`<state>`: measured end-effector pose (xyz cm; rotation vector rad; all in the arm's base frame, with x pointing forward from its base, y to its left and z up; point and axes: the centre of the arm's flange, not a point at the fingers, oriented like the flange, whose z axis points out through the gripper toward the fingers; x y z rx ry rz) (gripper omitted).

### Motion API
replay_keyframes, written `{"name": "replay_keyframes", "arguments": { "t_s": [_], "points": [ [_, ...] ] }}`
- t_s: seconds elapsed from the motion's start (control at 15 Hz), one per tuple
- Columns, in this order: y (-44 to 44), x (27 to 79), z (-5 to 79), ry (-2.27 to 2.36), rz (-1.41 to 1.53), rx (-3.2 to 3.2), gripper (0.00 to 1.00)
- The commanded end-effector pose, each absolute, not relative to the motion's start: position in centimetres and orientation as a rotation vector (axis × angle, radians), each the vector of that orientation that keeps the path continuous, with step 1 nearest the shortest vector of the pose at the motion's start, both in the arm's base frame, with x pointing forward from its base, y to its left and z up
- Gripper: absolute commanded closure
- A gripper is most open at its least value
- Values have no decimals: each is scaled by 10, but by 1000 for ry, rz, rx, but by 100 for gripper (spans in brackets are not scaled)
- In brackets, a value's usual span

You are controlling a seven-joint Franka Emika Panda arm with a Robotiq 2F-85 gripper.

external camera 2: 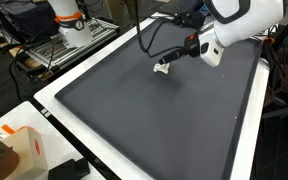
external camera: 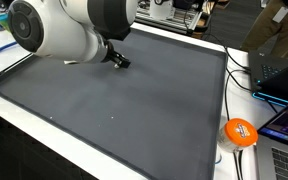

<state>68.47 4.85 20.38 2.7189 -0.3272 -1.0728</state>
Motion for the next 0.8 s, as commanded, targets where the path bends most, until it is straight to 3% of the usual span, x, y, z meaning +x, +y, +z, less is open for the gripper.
{"name": "replay_keyframes", "arguments": {
  "t_s": [0.0,0.73],
  "points": [
    [57,704,198,-358,-1079,2761,0],
    [66,714,189,-351,-1015,2811,0]
  ]
}}
